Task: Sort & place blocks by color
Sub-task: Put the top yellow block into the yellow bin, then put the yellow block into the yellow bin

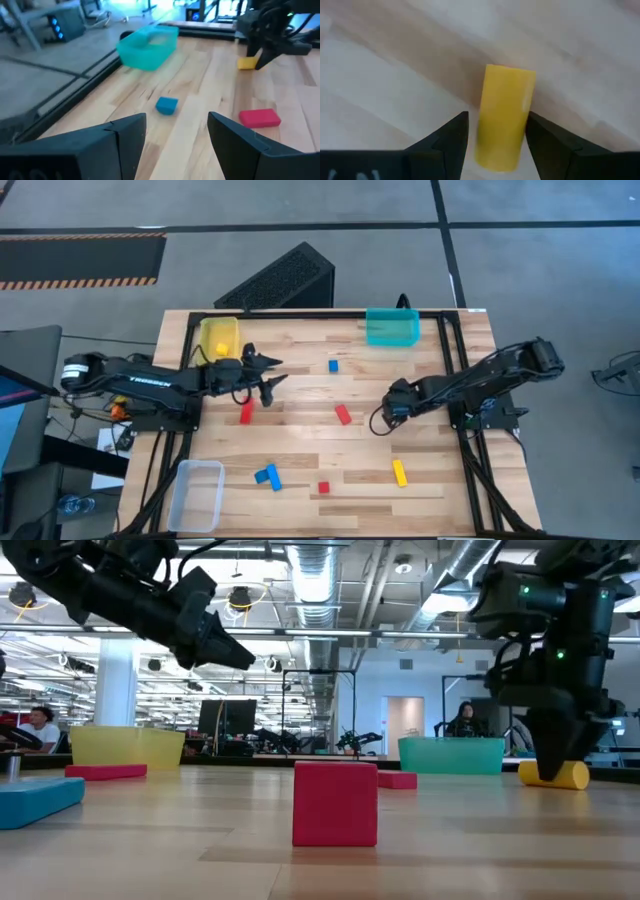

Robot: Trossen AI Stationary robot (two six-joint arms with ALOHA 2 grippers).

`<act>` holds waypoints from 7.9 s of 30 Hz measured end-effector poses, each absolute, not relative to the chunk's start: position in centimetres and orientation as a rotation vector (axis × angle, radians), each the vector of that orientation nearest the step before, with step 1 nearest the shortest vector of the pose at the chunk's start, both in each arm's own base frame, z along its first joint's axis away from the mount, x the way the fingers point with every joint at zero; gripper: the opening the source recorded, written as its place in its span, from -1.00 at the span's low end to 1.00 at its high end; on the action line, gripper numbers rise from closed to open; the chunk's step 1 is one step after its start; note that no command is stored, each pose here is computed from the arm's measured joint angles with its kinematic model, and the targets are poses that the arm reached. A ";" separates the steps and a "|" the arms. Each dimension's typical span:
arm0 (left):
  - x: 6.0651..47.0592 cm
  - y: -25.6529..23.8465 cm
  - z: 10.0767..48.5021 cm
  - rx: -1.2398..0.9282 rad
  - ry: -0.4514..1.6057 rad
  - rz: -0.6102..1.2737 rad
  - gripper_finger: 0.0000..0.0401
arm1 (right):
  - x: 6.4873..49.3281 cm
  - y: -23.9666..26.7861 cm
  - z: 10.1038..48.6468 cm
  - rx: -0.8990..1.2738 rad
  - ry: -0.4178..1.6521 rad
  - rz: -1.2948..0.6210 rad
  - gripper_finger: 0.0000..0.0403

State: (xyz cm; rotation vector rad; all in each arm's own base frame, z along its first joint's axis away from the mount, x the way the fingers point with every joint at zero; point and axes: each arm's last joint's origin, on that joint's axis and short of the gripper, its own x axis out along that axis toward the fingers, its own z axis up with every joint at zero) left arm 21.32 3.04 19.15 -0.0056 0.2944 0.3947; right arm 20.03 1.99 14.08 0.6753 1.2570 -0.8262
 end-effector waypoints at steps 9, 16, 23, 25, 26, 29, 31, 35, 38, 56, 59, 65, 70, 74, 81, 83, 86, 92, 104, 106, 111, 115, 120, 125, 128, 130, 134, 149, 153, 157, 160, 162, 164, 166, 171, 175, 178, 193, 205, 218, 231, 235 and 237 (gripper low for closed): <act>23.9 2.9 17.6 0.063 0.208 0.347 0.02 | 21.0 1.3 15.0 0.627 1.175 -0.660 -0.43; 27.4 3.1 15.3 -0.072 0.212 0.208 0.20 | 24.2 1.9 18.5 0.312 0.876 -0.344 -0.43; 32.4 3.3 14.8 -0.090 0.247 0.109 0.47 | 27.5 2.3 19.4 -0.001 0.779 -0.291 -0.43; 33.7 3.4 15.2 -0.089 0.250 0.086 0.51 | 28.2 2.6 19.3 -0.068 0.791 -0.259 -0.43; 34.0 3.4 15.4 -0.085 0.255 0.076 0.52 | 28.5 2.7 19.3 -0.094 0.801 -0.246 -0.43; 34.9 3.4 16.2 -0.080 0.281 0.057 0.52 | 29.3 3.4 19.4 -0.163 0.803 -0.227 -0.43; 35.2 3.3 16.4 -0.075 0.311 0.030 0.48 | 29.5 3.8 19.7 -0.212 0.802 -0.231 -0.43; 35.6 3.1 16.8 -0.075 0.309 -0.068 0.37 | 29.7 4.4 19.9 -0.245 0.787 -0.246 -0.43; 35.7 3.0 16.7 -0.059 0.307 -0.086 0.29 | 29.8 4.4 20.1 -0.243 0.775 -0.250 -0.43; 36.0 3.2 17.2 -0.031 0.328 -0.048 -0.51 | 30.1 3.9 20.3 -0.162 0.731 -0.291 -0.16; 35.2 4.0 17.0 -0.035 0.435 0.066 -0.51 | 29.8 3.4 20.1 -0.124 0.762 -0.333 -0.05; 31.6 5.9 19.6 0.027 0.606 0.387 -0.51 | 28.7 1.8 18.8 -0.078 0.853 -0.492 0.09; 26.7 7.9 22.2 0.020 0.690 0.679 -0.51 | 28.2 0.6 17.9 -0.025 0.855 -0.571 0.11; 22.2 9.0 22.7 -0.006 0.802 1.001 -0.50 | 27.8 -0.2 17.1 -0.001 0.844 -0.603 0.11; 17.2 10.0 22.4 -0.167 0.896 1.317 -0.35 | 28.2 -2.3 16.7 0.049 0.747 -0.594 0.11; 16.6 10.2 22.2 -0.179 0.928 1.349 -0.34 | 28.2 -2.8 16.8 0.065 0.740 -0.592 0.11; 15.9 10.7 22.0 -0.211 0.966 1.395 -0.33 | 28.1 -3.1 17.0 0.073 0.736 -0.602 0.11; 15.4 11.6 21.5 -0.223 1.025 1.427 -0.26 | 27.8 -2.5 16.7 0.113 0.736 -0.604 0.11; 15.1 11.8 22.0 -0.075 1.046 1.469 0.23 | 26.6 -1.4 16.5 0.203 0.764 -0.560 0.10; 15.5 11.4 22.2 -0.054 1.029 1.436 0.26 | 25.9 -1.2 17.1 0.238 0.773 -0.570 0.09; 17.6 9.9 21.7 -0.048 0.880 1.334 0.27 | 23.7 -0.1 18.2 0.494 0.828 -0.608 0.09; 20.5 7.6 20.5 -0.061 0.703 0.954 0.20 | 22.5 1.5 17.4 0.693 0.958 -0.656 0.09; 22.5 4.8 20.3 0.191 0.483 0.608 0.10 | 21.7 4.3 16.5 0.849 1.106 -0.660 0.09; 22.8 3.8 20.4 0.301 0.422 0.507 0.03 | 21.5 7.4 17.3 0.974 1.182 -0.559 0.09; 22.8 3.8 20.3 0.298 0.423 0.499 0.01 | 21.0 8.8 17.4 1.037 1.239 -0.536 0.09; 22.8 3.8 20.3 0.300 0.425 0.499 0.00 | 20.9 9.4 16.9 1.051 1.280 -0.551 0.09; 22.8 3.6 20.3 0.270 0.416 0.481 0.00 | 21.2 10.4 15.8 1.069 1.358 -0.529 0.10; 23.7 -0.6 21.8 0.110 0.287 0.325 0.00 | 21.8 15.1 12.2 0.904 1.315 -0.399 0.04; 23.6 -1.7 22.0 0.116 0.275 0.363 0.00 | 21.6 15.0 12.4 0.861 1.267 -0.438 -0.03; 23.5 -2.2 22.0 0.133 0.274 0.395 0.00 | 21.4 14.0 13.8 0.831 1.166 -0.457 -0.09; 23.5 -2.3 22.0 0.165 0.281 0.387 0.00 | 21.1 13.3 15.1 0.855 1.127 -0.456 -0.14; 23.5 -2.3 22.0 0.185 0.285 0.386 0.00 | 21.2 13.2 16.1 0.899 1.096 -0.426 -0.17; 23.5 -2.3 22.0 0.207 0.292 0.391 0.00 | 21.2 13.2 16.2 0.909 1.096 -0.419 -0.17; 23.5 -2.2 22.0 0.231 0.298 0.408 0.00 | 21.1 13.3 15.9 0.904 1.111 -0.424 -0.17; 23.4 -2.2 22.0 0.248 0.305 0.437 0.00 | 21.5 14.1 14.2 0.901 1.186 -0.422 -0.16; 23.4 -2.2 22.0 0.234 0.299 0.438 0.00 | 22.1 15.4 13.3 0.923 1.195 -0.356 -0.16; 23.4 -2.1 22.0 0.210 0.294 0.444 0.00 | 22.3 15.9 12.5 0.887 1.203 -0.321 -0.16; 23.1 -1.9 21.3 0.253 0.371 0.485 0.00 | 20.7 12.7 16.5 0.737 1.129 -0.340 -0.17; 22.9 -1.9 20.7 0.163 0.408 0.506 0.00 | 19.9 13.1 15.8 0.823 1.181 -0.475 0.20; 22.7 -1.6 20.4 0.131 0.434 0.525 0.00 | 22.1 13.7 13.3 0.959 1.293 -0.441 0.29; 22.4 -1.5 19.9 0.128 0.478 0.563 0.00 | 19.7 10.9 15.8 0.826 1.291 -0.575 0.29; 22.4 -1.4 19.9 0.131 0.478 0.570 0.00 | 19.7 11.0 16.5 0.890 1.243 -0.566 0.29; 22.4 -1.4 19.9 0.130 0.477 0.571 0.00 | 19.8 11.0 16.5 0.892 1.224 -0.584 0.29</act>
